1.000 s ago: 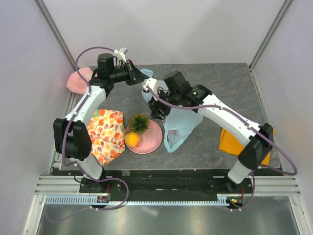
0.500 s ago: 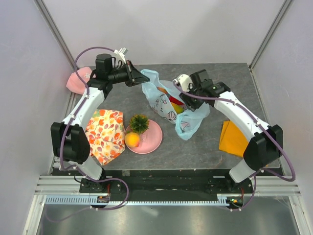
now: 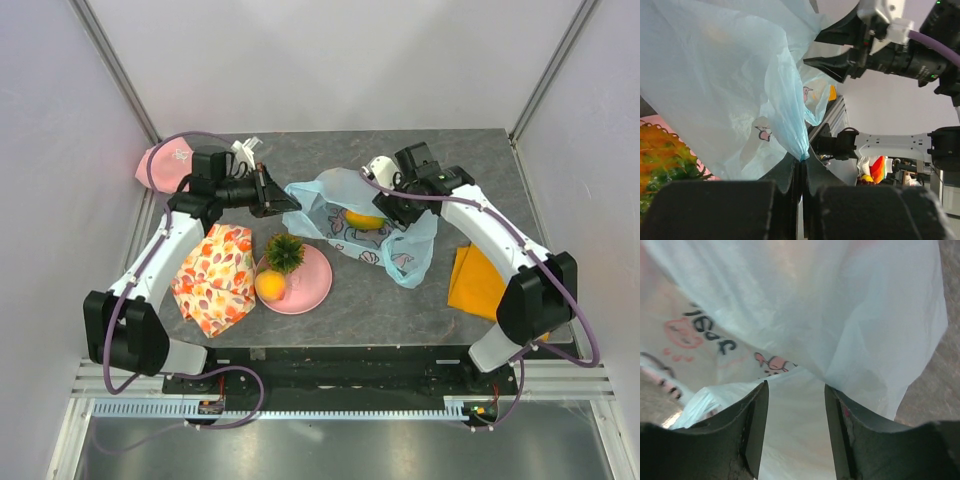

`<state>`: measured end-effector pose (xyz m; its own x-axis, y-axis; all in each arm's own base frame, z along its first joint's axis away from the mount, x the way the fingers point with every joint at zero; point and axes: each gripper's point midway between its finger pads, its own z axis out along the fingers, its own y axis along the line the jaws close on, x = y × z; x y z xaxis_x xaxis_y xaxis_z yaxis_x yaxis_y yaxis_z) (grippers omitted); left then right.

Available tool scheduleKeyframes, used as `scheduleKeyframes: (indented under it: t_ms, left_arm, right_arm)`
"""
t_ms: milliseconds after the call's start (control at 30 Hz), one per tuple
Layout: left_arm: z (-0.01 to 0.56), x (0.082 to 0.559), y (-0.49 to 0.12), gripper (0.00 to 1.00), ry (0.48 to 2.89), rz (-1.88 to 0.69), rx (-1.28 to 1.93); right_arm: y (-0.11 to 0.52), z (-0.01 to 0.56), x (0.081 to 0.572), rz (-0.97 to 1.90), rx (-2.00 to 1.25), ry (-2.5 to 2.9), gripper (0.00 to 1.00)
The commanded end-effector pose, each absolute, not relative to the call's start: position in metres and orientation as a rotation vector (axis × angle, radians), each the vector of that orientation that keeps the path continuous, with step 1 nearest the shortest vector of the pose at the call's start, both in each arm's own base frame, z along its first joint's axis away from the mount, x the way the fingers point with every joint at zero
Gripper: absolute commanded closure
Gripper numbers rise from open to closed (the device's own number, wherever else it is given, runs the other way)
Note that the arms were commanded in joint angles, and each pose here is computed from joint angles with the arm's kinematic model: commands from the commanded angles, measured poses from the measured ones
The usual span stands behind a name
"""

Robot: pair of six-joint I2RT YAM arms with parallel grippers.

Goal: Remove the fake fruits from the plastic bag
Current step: Adjust the plastic bag at the center of the board.

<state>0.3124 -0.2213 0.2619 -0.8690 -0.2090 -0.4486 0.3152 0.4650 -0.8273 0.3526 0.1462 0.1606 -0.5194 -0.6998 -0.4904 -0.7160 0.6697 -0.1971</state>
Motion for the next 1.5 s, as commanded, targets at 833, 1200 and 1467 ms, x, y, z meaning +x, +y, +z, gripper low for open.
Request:
scheduleKeyframes:
  t_ms: [833,1200,1467]
  left_arm:
    - [0.305,0.361,-0.238,0.99,2.072,-1.384,0.219]
    - [0.308,0.358,-0.242,0.98,2.059,-1.446,0.229]
    - [0.301,0.351,-0.240,0.98,2.073,-1.426,0.264]
  right_arm:
    - [0.272,0.236,0.334,0.502,-1.787,1.700,0.50]
    - [0.302,0.213,0.334,0.561,-1.680,1.766,0.53]
    - [0.314,0.224,0.347,0.638,-1.598,1.777,0.54]
